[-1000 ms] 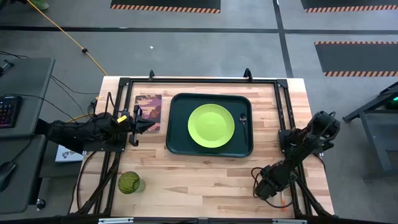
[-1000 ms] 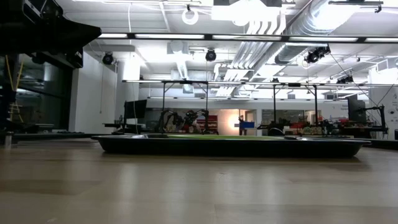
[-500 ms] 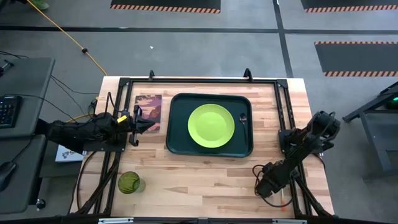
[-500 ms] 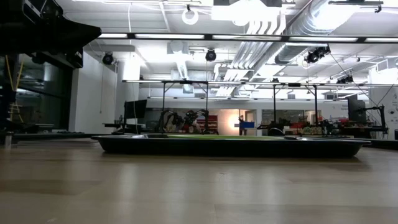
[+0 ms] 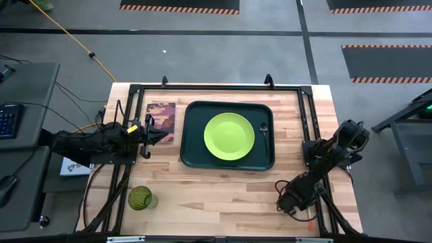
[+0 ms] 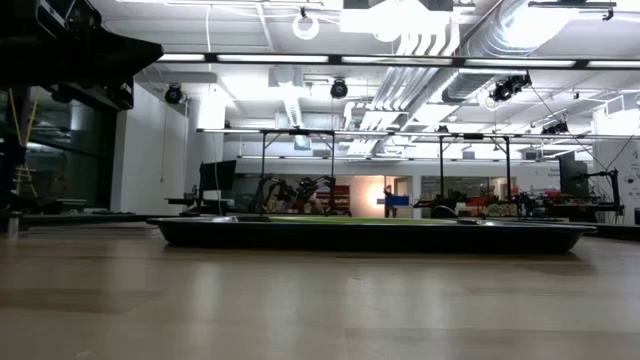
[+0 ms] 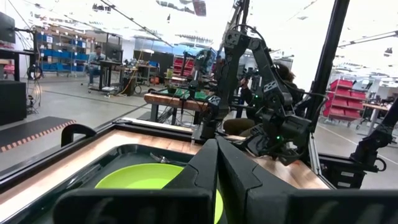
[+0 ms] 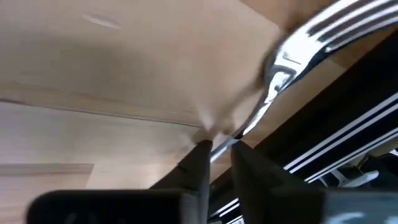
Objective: Pick and place plate/cup/fork/spoon on tray
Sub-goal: Put the orange fork on the black serving tray to the left of the black spoon
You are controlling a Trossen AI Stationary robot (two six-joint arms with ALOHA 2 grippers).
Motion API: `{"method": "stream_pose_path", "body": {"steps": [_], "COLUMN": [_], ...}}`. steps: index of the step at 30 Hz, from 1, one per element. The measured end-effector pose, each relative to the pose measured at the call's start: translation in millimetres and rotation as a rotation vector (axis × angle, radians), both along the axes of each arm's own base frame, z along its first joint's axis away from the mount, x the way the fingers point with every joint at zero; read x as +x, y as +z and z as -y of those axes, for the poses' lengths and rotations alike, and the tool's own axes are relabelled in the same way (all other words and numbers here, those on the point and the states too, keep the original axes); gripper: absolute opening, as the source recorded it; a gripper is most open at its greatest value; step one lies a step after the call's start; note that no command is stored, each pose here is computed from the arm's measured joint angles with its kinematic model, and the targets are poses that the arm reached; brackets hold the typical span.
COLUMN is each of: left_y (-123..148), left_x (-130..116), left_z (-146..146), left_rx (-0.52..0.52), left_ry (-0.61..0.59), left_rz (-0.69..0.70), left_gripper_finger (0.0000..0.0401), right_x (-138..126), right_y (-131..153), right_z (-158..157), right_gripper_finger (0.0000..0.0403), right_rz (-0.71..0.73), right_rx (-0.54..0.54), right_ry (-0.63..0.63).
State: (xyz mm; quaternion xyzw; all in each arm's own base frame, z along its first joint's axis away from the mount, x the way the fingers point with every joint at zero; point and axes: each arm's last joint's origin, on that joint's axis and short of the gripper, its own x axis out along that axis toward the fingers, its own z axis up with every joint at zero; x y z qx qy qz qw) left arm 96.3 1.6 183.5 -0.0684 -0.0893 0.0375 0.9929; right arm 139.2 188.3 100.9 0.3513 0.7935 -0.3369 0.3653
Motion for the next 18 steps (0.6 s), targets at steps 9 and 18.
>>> {"method": "stream_pose_path", "body": {"steps": [9, 18], "left_y": [0, 0], "left_x": [0, 0], "left_z": [0, 0], "left_rx": [0.000, 0.000], "left_ry": [0.000, 0.000], "left_rz": [0.001, 0.000], "left_gripper_finger": [0.0003, 0.0003], "right_x": [2, 16], "right_y": [-1, 8], "right_z": [1, 4], "right_gripper_finger": [0.0007, 0.0003], "right_rz": [0.009, 0.089], "right_rx": [0.017, 0.028], "right_ry": [0.012, 0.109]}}
